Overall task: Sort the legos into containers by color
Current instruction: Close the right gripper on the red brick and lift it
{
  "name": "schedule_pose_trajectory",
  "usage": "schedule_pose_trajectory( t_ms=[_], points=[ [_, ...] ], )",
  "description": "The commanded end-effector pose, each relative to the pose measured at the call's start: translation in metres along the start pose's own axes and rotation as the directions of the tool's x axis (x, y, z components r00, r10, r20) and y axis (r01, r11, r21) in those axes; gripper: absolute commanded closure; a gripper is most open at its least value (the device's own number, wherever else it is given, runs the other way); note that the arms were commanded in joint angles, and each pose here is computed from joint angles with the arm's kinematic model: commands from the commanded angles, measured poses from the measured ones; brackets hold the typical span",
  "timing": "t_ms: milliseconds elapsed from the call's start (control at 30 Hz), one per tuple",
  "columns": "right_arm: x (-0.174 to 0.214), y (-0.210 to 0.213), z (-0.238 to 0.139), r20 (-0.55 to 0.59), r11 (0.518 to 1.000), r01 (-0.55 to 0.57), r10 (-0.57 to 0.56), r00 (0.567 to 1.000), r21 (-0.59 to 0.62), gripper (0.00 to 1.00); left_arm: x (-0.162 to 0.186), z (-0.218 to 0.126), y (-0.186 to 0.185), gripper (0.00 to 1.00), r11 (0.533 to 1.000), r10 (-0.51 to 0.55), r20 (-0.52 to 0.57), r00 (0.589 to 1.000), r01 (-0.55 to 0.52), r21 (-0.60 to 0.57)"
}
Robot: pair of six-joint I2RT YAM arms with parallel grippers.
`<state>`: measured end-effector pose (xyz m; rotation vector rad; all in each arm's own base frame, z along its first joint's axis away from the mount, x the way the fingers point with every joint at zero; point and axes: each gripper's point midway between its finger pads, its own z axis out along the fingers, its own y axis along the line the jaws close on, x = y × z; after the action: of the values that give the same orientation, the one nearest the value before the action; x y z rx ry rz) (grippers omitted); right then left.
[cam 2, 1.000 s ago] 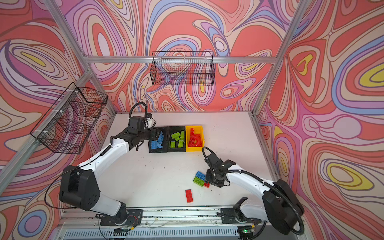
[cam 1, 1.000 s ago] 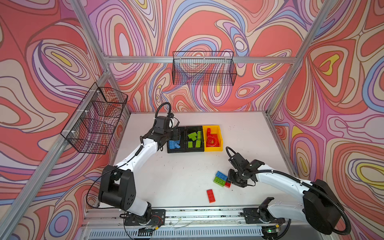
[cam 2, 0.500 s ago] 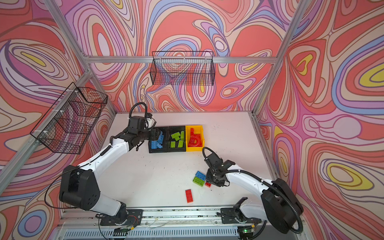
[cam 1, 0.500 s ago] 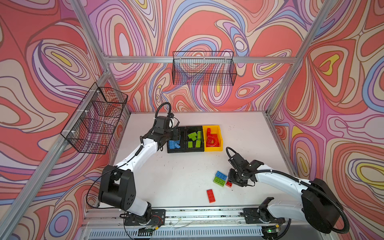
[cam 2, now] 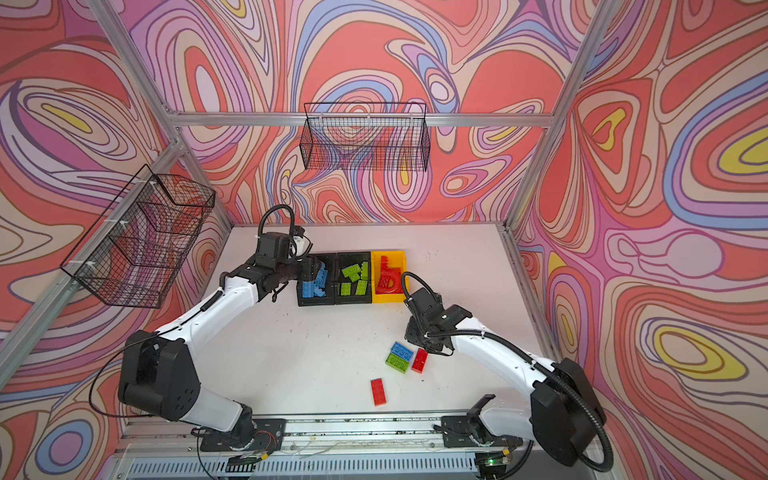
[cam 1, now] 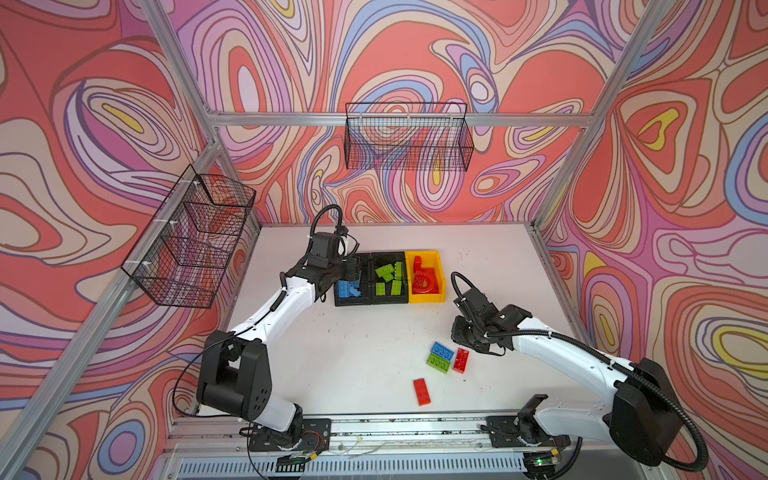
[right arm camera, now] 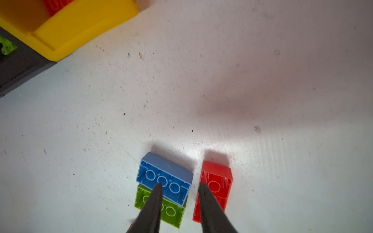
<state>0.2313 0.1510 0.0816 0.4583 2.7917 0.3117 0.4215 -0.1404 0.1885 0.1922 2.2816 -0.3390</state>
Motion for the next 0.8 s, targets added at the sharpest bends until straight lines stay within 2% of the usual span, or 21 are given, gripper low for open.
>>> schedule_pose_trajectory(
  t_ms=[0,167,333,767],
  points=[
    [0.012,-0.024,0.004,-0.04,0.996,0.004,0.0,0.999,0.093,0.59,-0.009,-0.009,-0.001,0.4,1.0,0.002,0.039,0.999,-0.003,0.013],
    [0.028,-0.033,0.004,-0.083,0.996,-0.018,0.025,0.996,0.083,0.42,-0.008,-0.006,-0.003,0.41,1.0,-0.001,0.033,0.999,0.001,0.023],
    [0.044,-0.037,0.016,-0.138,0.997,-0.012,0.023,0.99,0.076,0.43,-0.008,-0.008,-0.003,0.41,1.0,-0.001,0.034,0.999,0.0,0.026],
    [0.049,-0.034,0.032,-0.16,0.998,-0.011,0.02,0.987,0.058,0.45,-0.007,-0.006,-0.004,0.42,1.0,-0.003,0.03,1.0,0.002,0.03]
  ],
)
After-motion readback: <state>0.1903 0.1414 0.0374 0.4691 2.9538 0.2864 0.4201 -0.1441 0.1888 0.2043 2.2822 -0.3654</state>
